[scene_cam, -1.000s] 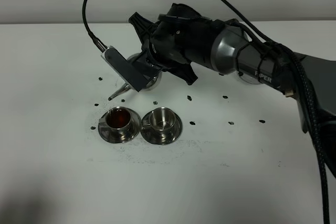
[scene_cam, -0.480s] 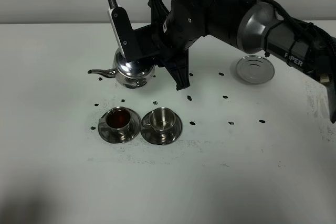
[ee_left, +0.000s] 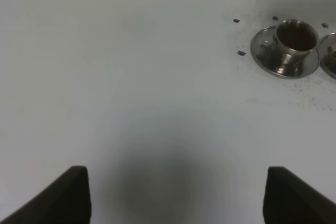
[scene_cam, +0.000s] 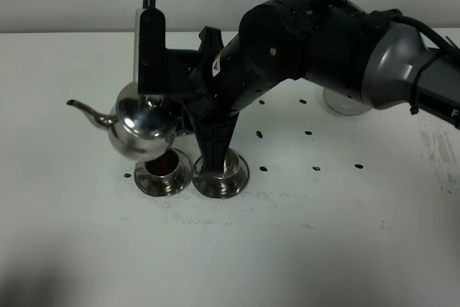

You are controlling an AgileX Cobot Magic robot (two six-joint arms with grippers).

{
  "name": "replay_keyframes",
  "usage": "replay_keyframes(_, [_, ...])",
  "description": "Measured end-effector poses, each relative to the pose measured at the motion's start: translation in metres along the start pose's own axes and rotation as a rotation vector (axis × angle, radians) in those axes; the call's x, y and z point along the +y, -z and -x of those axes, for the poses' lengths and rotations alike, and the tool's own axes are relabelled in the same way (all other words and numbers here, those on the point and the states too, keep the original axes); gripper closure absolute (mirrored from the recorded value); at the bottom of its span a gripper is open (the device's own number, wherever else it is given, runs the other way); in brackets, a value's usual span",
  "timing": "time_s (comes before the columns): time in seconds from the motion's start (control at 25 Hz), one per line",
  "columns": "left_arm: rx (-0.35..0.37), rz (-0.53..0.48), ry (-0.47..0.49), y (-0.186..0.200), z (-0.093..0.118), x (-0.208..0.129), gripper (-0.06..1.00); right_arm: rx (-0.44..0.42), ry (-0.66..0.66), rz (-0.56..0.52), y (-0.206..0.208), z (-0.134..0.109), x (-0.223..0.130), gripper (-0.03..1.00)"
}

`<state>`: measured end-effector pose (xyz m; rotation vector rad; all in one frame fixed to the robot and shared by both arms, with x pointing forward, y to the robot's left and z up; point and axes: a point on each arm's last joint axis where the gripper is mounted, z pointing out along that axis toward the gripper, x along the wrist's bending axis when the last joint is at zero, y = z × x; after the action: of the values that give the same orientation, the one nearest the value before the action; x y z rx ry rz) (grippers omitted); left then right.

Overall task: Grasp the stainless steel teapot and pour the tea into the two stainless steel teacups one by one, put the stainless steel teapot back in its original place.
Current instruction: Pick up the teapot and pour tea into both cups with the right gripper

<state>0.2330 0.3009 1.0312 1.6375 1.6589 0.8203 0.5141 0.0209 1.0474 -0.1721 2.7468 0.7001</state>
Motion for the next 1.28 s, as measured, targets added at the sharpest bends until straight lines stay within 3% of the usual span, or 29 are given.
replay_keyframes(0.52, [0.0,0.0,0.0,0.0,0.0,0.0,0.29,0.147,-0.105,-0.18,-0.046,-0.048,0.011,0.79])
replay_keyframes(0.72, [0.0,0.0,0.0,0.0,0.0,0.0,0.29,0.147,-0.105,-0.289,-0.067,-0.054,0.001,0.79])
replay_keyframes(1.28, [0.0,0.0,0.0,0.0,0.0,0.0,0.29,0.155,-0.065,-0.371,-0.092,-0.067,-0.004,0.79])
